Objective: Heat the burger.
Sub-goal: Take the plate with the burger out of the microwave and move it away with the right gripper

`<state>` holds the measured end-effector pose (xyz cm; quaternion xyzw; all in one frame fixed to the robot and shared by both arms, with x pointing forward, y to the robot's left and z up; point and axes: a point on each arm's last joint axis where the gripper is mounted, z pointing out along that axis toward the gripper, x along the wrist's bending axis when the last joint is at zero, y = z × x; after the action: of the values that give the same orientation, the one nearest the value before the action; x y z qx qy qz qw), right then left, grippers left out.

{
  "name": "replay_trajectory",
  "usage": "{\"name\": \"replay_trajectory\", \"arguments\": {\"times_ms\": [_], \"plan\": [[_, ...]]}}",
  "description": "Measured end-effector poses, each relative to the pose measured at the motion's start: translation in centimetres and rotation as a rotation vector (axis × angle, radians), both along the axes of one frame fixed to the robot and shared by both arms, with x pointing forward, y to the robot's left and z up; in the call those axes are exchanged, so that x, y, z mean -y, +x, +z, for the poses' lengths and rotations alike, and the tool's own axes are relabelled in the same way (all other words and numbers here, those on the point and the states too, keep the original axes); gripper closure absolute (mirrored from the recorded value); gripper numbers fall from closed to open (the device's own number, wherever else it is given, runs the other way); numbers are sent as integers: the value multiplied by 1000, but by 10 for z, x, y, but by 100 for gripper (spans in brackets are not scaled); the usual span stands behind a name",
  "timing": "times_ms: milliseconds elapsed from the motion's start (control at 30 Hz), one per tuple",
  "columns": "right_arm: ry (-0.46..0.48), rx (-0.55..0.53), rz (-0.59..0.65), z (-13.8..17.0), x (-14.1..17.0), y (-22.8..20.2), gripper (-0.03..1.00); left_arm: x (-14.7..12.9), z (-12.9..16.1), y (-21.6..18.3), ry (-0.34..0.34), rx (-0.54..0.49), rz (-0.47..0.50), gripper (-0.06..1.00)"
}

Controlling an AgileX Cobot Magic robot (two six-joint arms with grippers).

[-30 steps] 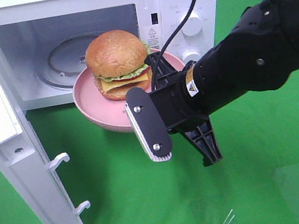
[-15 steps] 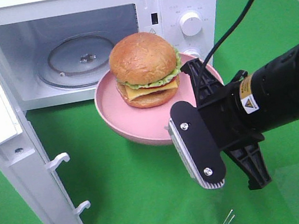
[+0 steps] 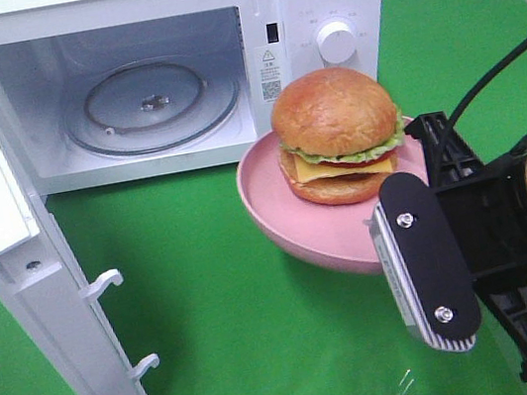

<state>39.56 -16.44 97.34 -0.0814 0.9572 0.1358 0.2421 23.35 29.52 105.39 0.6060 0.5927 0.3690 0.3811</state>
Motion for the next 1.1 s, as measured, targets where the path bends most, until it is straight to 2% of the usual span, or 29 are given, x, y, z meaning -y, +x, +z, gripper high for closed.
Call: {"name": "replay_trajectory", "arguments": {"times_ms": [167, 367, 400, 433, 467, 500, 533, 567, 633, 667, 800, 900, 933, 1100], "plan": [[-7, -10, -103, 6, 11, -5, 91, 0, 0, 0, 0, 0, 0, -3], [11, 29, -217, 17, 22, -7, 91, 0, 0, 0, 0, 0, 0, -3], [7, 23, -274, 17, 25, -7, 91, 0, 0, 0, 0, 0, 0, -3], [7, 23, -274, 17, 25, -7, 91, 0, 0, 0, 0, 0, 0, -3], [-8, 13, -340, 16, 29, -7, 91, 0, 0, 0, 0, 0, 0, -3], [-8, 13, -340, 16, 29, -7, 91, 0, 0, 0, 0, 0, 0, -3], [-20, 2, -410, 15, 34, -7, 91, 0, 0, 0, 0, 0, 0, -3], [-20, 2, -410, 15, 34, -7, 91, 0, 0, 0, 0, 0, 0, -3], [-21, 0, -513, 15, 39, -7, 91, 0, 0, 0, 0, 0, 0, -3], [-21, 0, -513, 15, 39, -7, 91, 0, 0, 0, 0, 0, 0, -3], [0, 36, -655, 17, 45, -4, 91, 0, 0, 0, 0, 0, 0, -3], [-2, 51, -707, 18, 48, -3, 91, 0, 0, 0, 0, 0, 0, -3], [-1, 67, -764, 19, 51, -3, 91, 0, 0, 0, 0, 0, 0, -3], [-16, 90, -868, 20, 58, -3, 91, 0, 0, 0, 0, 0, 0, -3]]}}
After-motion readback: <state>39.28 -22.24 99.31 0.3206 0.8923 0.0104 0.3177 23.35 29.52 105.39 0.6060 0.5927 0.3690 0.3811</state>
